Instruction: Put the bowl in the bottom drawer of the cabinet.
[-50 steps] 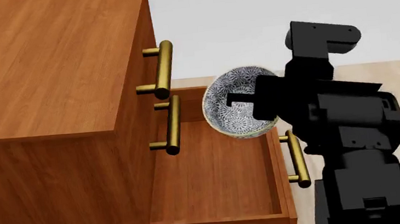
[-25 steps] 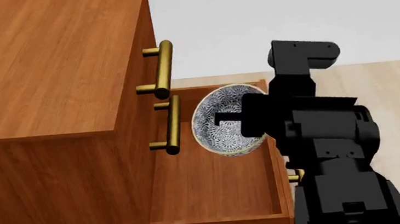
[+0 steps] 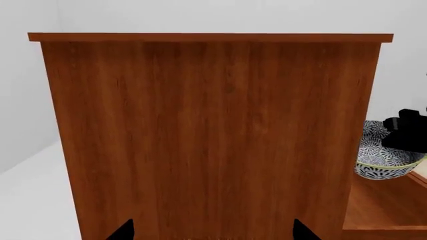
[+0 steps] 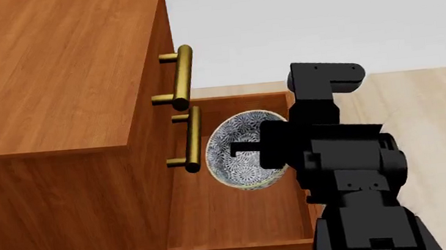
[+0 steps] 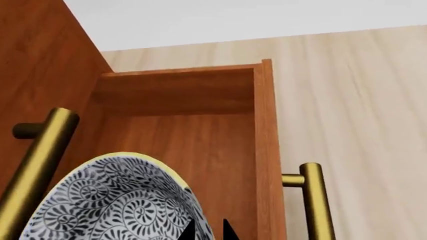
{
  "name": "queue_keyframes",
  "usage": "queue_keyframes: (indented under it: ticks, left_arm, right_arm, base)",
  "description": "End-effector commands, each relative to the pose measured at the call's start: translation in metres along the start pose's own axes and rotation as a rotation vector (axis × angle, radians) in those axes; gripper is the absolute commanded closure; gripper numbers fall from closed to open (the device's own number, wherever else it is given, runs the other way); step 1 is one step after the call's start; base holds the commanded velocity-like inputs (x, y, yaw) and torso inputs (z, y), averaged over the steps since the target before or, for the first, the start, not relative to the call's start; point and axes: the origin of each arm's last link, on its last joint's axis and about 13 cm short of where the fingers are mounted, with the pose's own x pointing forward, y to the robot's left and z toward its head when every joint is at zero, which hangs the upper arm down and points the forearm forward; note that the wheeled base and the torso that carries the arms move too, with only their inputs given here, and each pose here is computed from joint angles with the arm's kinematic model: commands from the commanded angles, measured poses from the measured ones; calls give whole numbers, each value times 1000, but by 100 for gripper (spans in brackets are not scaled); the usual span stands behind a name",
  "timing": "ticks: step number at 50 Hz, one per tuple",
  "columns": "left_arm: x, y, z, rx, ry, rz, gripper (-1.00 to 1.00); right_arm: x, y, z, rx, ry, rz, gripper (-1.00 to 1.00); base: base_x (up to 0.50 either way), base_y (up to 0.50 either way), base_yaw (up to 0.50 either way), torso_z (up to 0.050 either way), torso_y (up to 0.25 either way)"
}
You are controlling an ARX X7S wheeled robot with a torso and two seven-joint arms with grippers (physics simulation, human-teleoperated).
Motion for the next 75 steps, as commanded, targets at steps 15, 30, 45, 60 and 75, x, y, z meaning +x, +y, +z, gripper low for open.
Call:
queue_keyframes:
  ticks: [15, 30, 45, 60, 75]
  left_arm:
    - [0, 1, 0, -2, 1, 6, -100]
    - [0, 1, 0, -2, 1, 7, -100]
    - [0, 2, -1, -2, 3, 11, -100]
    - [1, 3, -2, -2, 6, 14, -100]
    - [0, 3, -3, -4, 10, 15, -100]
  right_arm:
    - [4, 5, -8, 3, 17, 19, 100]
    - [6, 3, -14, 19, 26, 15, 100]
    - [8, 6, -21, 32, 41, 26, 100]
    - [11, 7, -29, 45, 58, 26, 100]
    - [14, 8, -38, 65, 76, 41, 100]
  base:
    - [0, 0, 0, 0, 1]
    - [0, 0, 0, 0, 0]
    - [0, 0, 0, 0, 1]
    - [0, 0, 0, 0, 0]
    - [0, 0, 0, 1, 1]
